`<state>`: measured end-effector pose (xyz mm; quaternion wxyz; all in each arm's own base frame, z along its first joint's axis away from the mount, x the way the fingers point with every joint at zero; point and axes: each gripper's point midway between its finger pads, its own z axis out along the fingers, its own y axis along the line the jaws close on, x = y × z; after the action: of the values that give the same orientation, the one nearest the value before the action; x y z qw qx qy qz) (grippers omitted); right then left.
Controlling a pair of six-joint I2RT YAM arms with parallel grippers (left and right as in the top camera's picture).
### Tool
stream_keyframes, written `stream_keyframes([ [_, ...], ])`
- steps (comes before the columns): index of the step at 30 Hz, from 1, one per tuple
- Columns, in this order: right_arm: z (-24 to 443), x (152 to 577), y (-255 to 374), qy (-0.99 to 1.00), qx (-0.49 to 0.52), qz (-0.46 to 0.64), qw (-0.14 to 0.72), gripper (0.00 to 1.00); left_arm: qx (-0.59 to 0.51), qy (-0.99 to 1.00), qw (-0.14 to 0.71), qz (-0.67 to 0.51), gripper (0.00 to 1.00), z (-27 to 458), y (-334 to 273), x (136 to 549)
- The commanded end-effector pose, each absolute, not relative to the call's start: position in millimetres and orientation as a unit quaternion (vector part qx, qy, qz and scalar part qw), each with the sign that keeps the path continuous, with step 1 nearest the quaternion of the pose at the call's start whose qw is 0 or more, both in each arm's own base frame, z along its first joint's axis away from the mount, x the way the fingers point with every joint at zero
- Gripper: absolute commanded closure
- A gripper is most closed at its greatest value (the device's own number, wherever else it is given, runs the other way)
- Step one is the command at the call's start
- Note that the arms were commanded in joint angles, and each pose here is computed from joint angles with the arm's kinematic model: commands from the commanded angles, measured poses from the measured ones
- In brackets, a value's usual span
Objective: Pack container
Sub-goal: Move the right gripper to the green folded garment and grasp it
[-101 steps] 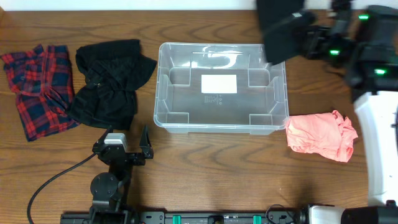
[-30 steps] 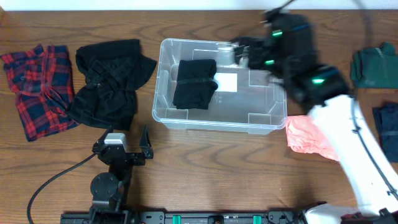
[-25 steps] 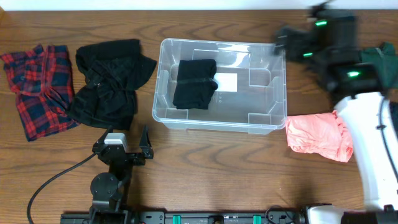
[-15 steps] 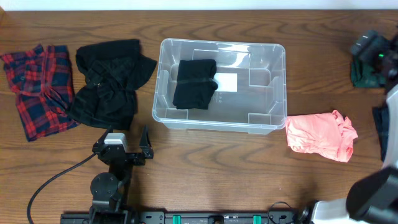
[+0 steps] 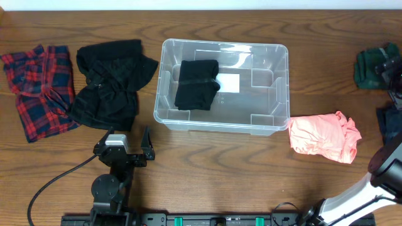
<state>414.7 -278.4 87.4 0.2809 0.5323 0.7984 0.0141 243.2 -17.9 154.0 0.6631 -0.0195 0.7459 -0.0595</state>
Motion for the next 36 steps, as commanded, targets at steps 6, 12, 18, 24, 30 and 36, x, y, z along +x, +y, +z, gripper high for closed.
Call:
stream_keyframes([
  [6, 54.5, 421.5, -289.9, 0.785, 0.556, 0.022, 0.271, 0.05, -0.023, 0.76, 0.647, -0.054, 0.02, 136.2, -16.5, 243.3],
  [12, 36.2, 432.0, -296.7, 0.783, 0.554, 0.022, 0.281, 0.07, -0.023, 0.76, 0.647, -0.054, 0.02, 136.1, -16.5, 243.3],
  [18, 20.3, 439.4, -298.8, 0.784, 0.551, 0.029, 0.285, 0.08, -0.023, 0.76, 0.647, -0.054, 0.02, 136.2, -16.5, 243.3],
  [24, 19.1, 449.8, -304.3, 0.779, 0.545, 0.031, 0.308, 0.11, -0.023, 0.76, 0.647, -0.054, 0.02, 136.2, -16.5, 243.3],
  [30, 9.1, 455.7, -308.3, 0.777, 0.543, 0.031, 0.317, 0.23, -0.023, 0.76, 0.647, -0.054, 0.02, 136.2, -16.5, 243.3],
  [36, -6.6, 454.0, -306.5, 0.797, 0.521, 0.023, 0.305, 0.67, -0.023, 0.76, 0.647, -0.054, 0.02, 136.2, -16.5, 243.3],
])
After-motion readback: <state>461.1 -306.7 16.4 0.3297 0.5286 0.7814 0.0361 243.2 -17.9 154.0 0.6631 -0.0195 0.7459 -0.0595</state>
